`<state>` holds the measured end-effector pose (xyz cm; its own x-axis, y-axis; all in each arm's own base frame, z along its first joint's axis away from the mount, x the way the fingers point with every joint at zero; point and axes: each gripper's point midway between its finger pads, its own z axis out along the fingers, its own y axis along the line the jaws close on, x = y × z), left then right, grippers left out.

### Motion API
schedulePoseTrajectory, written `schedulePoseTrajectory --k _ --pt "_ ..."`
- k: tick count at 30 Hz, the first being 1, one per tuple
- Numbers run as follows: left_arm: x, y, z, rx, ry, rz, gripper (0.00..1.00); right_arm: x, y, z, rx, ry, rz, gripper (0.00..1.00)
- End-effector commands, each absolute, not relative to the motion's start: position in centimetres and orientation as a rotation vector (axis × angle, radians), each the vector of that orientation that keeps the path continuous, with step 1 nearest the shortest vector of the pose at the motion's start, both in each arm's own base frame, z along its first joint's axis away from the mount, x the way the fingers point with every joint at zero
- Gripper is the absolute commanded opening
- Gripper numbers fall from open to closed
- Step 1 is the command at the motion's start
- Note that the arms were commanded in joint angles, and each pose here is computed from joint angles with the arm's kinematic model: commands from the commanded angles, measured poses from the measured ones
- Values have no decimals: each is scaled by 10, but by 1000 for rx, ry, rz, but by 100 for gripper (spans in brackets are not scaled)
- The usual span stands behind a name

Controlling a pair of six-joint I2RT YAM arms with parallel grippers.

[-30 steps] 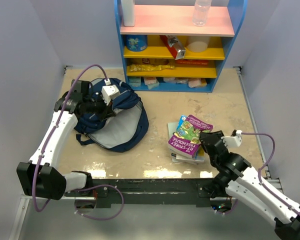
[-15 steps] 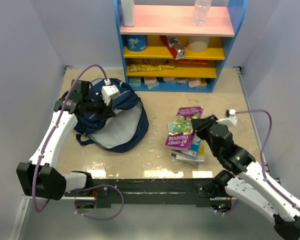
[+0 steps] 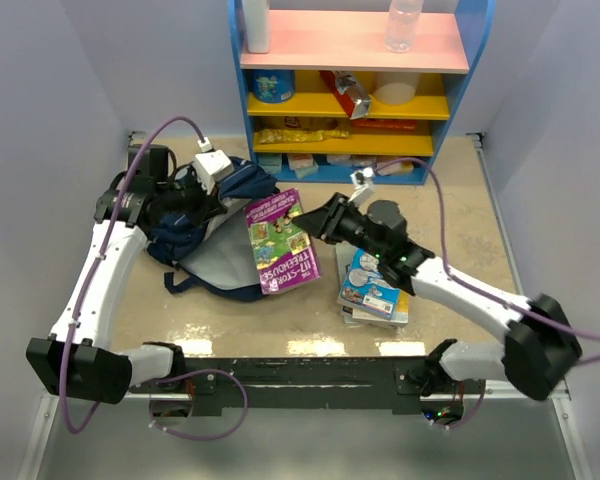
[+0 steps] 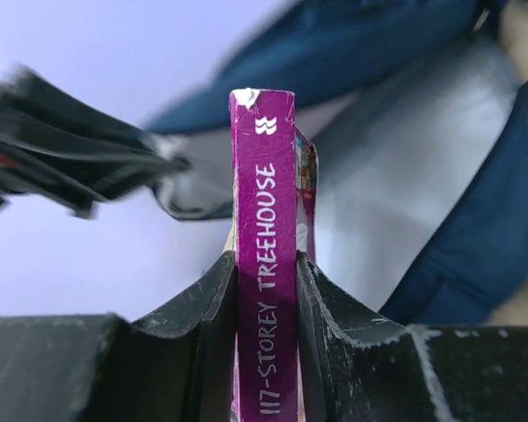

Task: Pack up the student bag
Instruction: Pick up the book from the center of the board, then place the book in the student bag.

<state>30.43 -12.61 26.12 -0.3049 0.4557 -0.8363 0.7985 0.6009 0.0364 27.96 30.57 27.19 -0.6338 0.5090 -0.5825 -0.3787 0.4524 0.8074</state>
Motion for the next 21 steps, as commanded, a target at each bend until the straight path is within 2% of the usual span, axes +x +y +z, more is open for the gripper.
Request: schedulePoseTrajectory --k 1,7,11,12,14,15,19,21 --pt "310 -141 335 1006 1692 -471 0 271 354 298 -19 1712 1639 0" --pt "303 -140 336 1010 1687 -473 0 275 390 291 -51 1675 1747 0" --pt "300 -143 336 1021 1682 -494 0 283 421 269 -79 1775 1785 0" --pt "300 -143 337 1024 1679 -496 0 288 432 247 -84 1827 1799 0" --pt "297 -145 336 1034 1677 -508 0 285 447 259 -148 1796 1900 0" --pt "297 -145 335 1038 1677 -511 0 289 457 235 -162 1852 1913 0" --pt "292 -147 336 1051 1672 -531 0 311 480 233 -161 1822 1975 0" --pt "290 -147 337 1056 1665 -535 0 330 481 231 -71 1788 1905 0"
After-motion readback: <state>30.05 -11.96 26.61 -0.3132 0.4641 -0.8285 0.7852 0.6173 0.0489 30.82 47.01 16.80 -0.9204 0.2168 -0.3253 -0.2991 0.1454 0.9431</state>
